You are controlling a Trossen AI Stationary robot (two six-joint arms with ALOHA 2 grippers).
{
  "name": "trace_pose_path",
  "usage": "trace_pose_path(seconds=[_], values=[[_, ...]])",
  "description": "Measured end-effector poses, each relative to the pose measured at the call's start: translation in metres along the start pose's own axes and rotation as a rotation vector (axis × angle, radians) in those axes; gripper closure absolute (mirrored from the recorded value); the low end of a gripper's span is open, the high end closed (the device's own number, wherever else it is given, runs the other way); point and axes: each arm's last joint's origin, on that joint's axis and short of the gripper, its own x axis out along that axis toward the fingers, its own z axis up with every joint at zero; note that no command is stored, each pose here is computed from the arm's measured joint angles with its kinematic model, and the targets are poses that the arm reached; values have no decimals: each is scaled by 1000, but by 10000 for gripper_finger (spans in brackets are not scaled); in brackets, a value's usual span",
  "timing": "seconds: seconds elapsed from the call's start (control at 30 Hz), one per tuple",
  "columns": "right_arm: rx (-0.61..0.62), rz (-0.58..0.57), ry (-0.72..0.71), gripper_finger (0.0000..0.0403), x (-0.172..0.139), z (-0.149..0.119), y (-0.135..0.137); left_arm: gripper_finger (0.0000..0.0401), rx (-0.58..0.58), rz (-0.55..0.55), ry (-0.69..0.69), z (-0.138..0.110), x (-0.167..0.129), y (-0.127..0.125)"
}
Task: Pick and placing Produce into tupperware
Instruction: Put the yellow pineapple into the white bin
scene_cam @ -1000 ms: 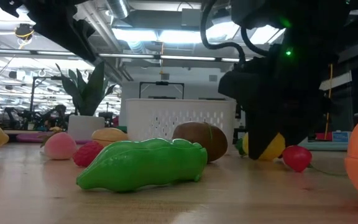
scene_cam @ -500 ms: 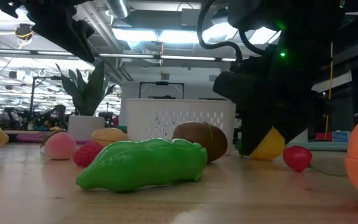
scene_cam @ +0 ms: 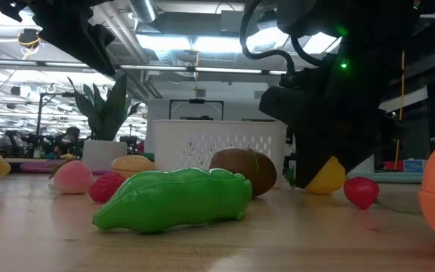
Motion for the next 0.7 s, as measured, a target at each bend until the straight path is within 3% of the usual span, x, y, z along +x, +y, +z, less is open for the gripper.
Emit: trace_pose_path(seconds=[0.1, 0.5, 0.7], values=[[-6, -7, 2, 228, 0, 0, -1, 299, 0, 0, 0, 0, 0, 0], [-22, -38, 40, 227, -4, 1, -6, 299, 0, 0, 0, 0, 0, 0], [-33, -28, 41, 229, -26, 8, -14, 299, 0, 0, 0, 0, 0, 0]])
